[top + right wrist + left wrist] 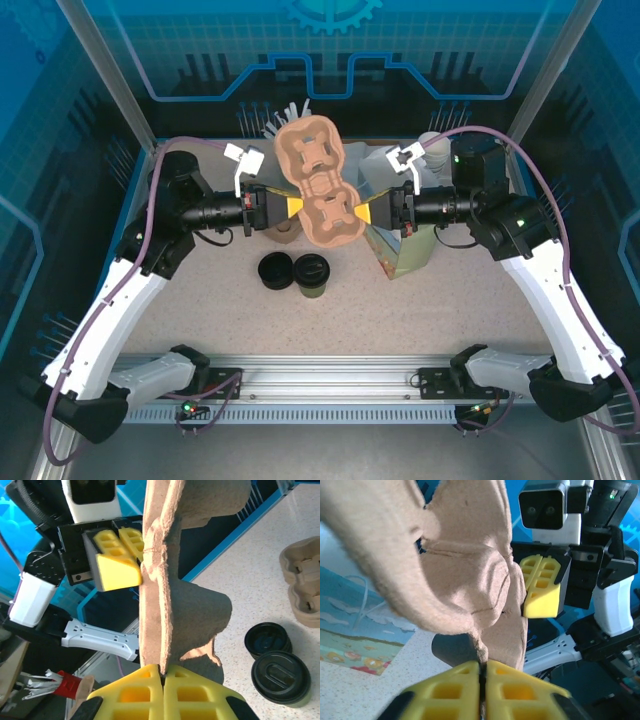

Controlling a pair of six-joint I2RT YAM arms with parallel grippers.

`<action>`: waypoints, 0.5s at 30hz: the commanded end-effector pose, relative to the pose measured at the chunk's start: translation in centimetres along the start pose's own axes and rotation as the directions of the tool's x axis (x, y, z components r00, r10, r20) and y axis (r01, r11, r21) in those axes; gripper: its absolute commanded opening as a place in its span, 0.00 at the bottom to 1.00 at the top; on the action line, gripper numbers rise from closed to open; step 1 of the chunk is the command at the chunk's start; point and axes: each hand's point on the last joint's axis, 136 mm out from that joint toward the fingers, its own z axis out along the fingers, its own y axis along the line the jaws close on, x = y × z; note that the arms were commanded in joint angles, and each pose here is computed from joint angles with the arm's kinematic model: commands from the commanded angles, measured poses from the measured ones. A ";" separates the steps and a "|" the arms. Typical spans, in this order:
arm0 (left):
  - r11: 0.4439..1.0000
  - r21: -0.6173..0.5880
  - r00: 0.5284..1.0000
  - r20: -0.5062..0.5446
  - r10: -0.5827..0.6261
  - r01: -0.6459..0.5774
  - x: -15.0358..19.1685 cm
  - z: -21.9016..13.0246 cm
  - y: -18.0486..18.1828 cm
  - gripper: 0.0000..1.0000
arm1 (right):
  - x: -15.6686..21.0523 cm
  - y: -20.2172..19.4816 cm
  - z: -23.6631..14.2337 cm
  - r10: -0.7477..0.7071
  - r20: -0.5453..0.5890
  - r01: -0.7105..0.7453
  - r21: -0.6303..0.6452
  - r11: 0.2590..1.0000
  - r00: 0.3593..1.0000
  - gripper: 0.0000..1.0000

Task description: Pack the takeout coffee

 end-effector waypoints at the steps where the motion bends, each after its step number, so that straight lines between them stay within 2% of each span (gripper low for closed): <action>1: 0.999 0.009 0.999 -0.015 0.038 -0.038 0.3 -0.2 -0.7 0.27 | -0.4 0.2 -0.7 -0.027 0.026 0.026 0.050 0.998 0.999 0.00; 3: 0.998 -0.029 0.998 -0.008 0.059 -0.059 0.2 -0.6 -0.5 0.42 | -0.4 -0.2 -1.1 -0.018 0.034 0.015 0.092 0.996 0.999 0.00; 6: 0.989 -0.111 0.996 0.001 0.095 -0.094 0.0 -1.3 0.0 0.52 | -0.2 -0.8 -1.7 0.002 0.036 -0.007 0.144 0.990 0.999 0.00; 11: 0.964 -0.215 0.986 0.013 0.163 -0.157 -0.8 -2.3 0.6 0.53 | 1.1 -2.2 -2.4 0.068 0.004 -0.067 0.225 0.972 0.998 0.00; 15: 0.932 -0.254 0.965 -0.019 0.263 -0.259 -1.1 -2.4 0.3 0.51 | 2.5 -2.8 -2.6 0.128 -0.040 -0.114 0.263 0.958 0.991 0.00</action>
